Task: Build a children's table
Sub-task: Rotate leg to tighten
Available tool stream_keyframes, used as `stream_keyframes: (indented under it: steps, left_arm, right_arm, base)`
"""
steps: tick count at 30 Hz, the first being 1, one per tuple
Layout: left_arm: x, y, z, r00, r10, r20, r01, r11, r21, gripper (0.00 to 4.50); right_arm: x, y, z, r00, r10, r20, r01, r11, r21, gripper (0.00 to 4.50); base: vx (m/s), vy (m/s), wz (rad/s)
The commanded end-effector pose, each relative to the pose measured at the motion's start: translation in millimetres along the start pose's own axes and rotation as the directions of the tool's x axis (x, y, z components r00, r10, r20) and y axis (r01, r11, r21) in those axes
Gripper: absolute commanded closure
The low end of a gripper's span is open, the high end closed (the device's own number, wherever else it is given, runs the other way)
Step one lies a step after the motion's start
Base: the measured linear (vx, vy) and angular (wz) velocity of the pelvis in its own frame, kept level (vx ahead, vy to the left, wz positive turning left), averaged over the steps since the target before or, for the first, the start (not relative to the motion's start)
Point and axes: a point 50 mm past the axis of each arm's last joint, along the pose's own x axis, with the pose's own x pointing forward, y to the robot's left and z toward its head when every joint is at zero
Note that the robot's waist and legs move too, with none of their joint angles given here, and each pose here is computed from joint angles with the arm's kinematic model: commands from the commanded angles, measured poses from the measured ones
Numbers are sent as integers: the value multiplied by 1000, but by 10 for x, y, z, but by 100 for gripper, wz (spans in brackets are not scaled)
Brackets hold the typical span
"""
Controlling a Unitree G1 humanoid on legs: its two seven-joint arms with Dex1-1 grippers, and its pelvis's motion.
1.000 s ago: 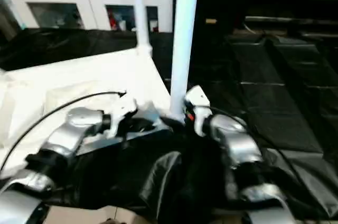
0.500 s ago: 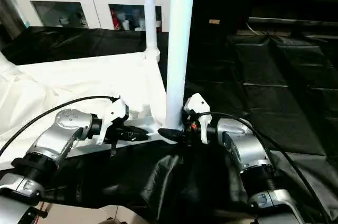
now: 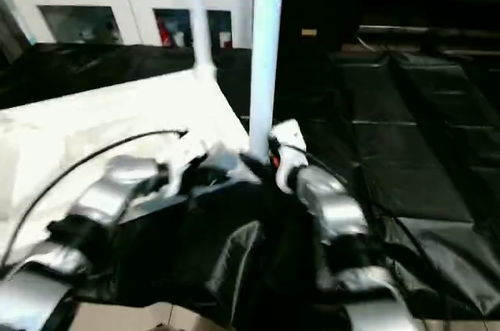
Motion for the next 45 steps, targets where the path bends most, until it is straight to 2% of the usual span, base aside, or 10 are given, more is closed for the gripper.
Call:
stream_keyframes:
  steps: [1,6,7,11,14,21,31,37,43,45]
  left_arm:
    - [92,42,324,992,67,109,-71,997,32,450]
    - [125,-14,346,990,24,136,-31,999,44,450]
    - [124,-21,344,990,16,138,-22,999,46,450]
    - [72,-52,284,989,-46,140,39,998,55,450]
    - [-14,-83,206,984,-117,133,110,992,62,450]
    - [-191,-137,57,965,-245,90,238,968,82,450]
    - [-380,-208,-81,929,-369,15,368,927,74,450]
    - [-376,-201,-67,934,-357,22,355,932,73,450]
    - [-304,-131,6,964,-259,63,254,965,69,450]
    - [-229,-62,81,982,-164,92,160,986,51,450]
  right_arm:
    - [147,353,-213,991,99,-94,-97,995,24,182]
    - [163,423,-120,982,182,-39,-183,983,-12,182]
    - [158,423,-114,980,195,-35,-195,981,-5,127]
    - [107,383,-102,968,247,-36,-248,969,-23,92]
    - [4,294,-98,945,321,-58,-325,939,-109,64]
    - [-276,125,-91,869,484,-106,-495,849,-183,64]
    - [-516,8,-138,795,582,-172,-605,779,-161,89]
    - [-518,29,-162,790,587,-178,-611,778,-146,140]
    - [-437,40,-198,841,514,-168,-536,834,-134,177]
    - [-319,21,-221,910,390,-142,-407,905,-121,182]
  base:
    - [0,0,0]
    - [0,0,0]
    - [0,0,0]
    - [0,0,0]
    - [0,0,0]
    - [0,0,0]
    - [0,0,0]
    - [0,0,0]
    - [0,0,0]
    - [0,0,0]
